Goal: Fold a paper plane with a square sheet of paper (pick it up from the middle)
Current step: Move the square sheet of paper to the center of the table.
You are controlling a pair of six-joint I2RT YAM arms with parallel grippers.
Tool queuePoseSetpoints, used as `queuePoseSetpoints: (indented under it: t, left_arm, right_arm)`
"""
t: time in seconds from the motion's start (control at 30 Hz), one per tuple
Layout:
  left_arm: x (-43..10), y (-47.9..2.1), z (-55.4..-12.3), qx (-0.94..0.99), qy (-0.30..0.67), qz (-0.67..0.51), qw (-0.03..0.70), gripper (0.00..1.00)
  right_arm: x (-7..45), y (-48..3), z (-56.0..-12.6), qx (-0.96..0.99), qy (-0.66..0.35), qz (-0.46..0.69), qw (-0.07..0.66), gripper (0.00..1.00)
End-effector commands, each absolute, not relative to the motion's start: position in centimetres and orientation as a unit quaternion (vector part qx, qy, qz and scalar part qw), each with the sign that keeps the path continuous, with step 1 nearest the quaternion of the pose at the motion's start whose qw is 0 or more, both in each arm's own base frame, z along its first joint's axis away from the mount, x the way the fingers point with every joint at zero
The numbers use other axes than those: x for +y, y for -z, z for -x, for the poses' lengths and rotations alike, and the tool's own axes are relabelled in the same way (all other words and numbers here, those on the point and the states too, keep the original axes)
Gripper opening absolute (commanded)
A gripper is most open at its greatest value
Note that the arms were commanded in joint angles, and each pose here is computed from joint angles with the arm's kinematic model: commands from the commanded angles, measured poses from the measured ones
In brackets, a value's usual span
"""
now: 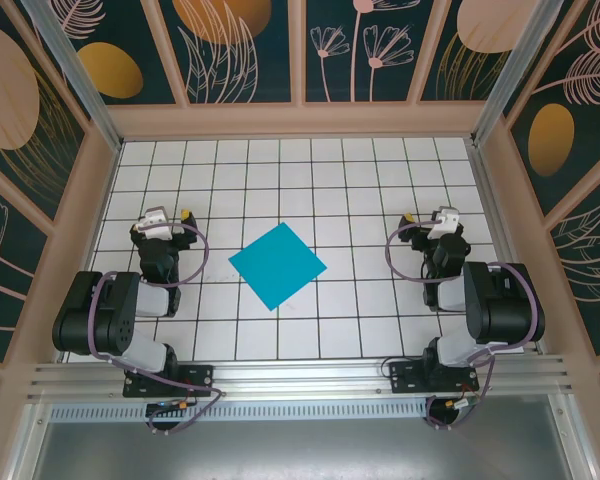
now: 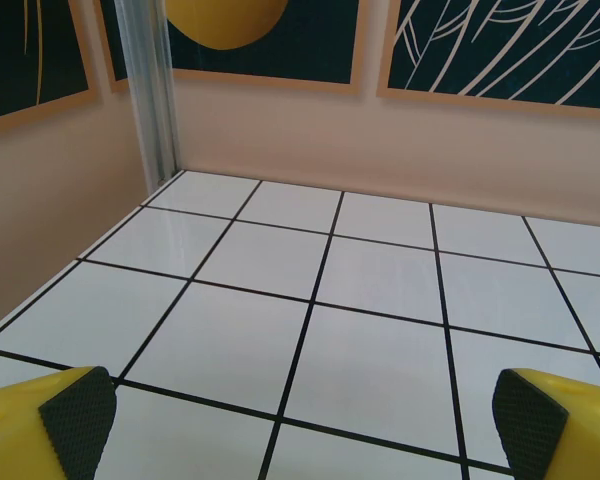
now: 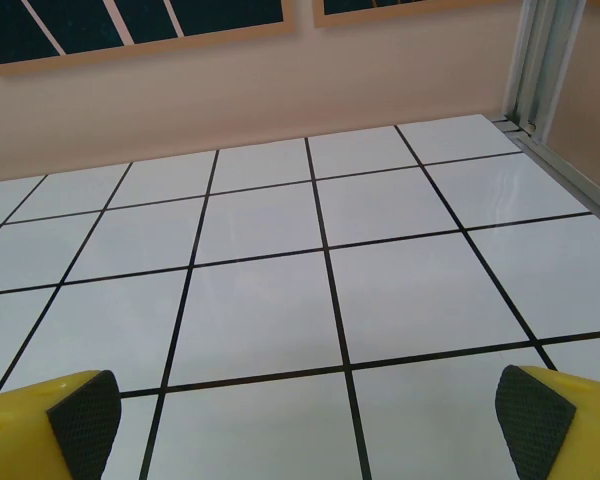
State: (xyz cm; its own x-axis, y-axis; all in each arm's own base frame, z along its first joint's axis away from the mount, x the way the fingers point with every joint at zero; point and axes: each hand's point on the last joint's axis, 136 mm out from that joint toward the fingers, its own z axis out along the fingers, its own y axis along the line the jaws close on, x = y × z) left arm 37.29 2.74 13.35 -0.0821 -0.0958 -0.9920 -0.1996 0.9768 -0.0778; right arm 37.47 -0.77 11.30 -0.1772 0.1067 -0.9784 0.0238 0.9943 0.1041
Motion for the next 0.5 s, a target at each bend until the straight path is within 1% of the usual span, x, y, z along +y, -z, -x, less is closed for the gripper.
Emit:
queuePoseSetpoints:
  t: [0.0, 0.47]
  left_arm:
    - [2.81, -13.79, -37.24, 0.728, -0.041, 0.096, 0.678, 0.98]
    - [2.81, -13.83, -37.26, 0.727, -0.04, 0.096, 0.679, 0.99]
  right_arm:
    - [-0.78, -12.02, -37.88, 0.758, -0.038, -0.041, 0.649, 0.99]
    - [-0.8, -11.98, -37.88, 0.759, -0.038, -0.041, 0.649, 0.99]
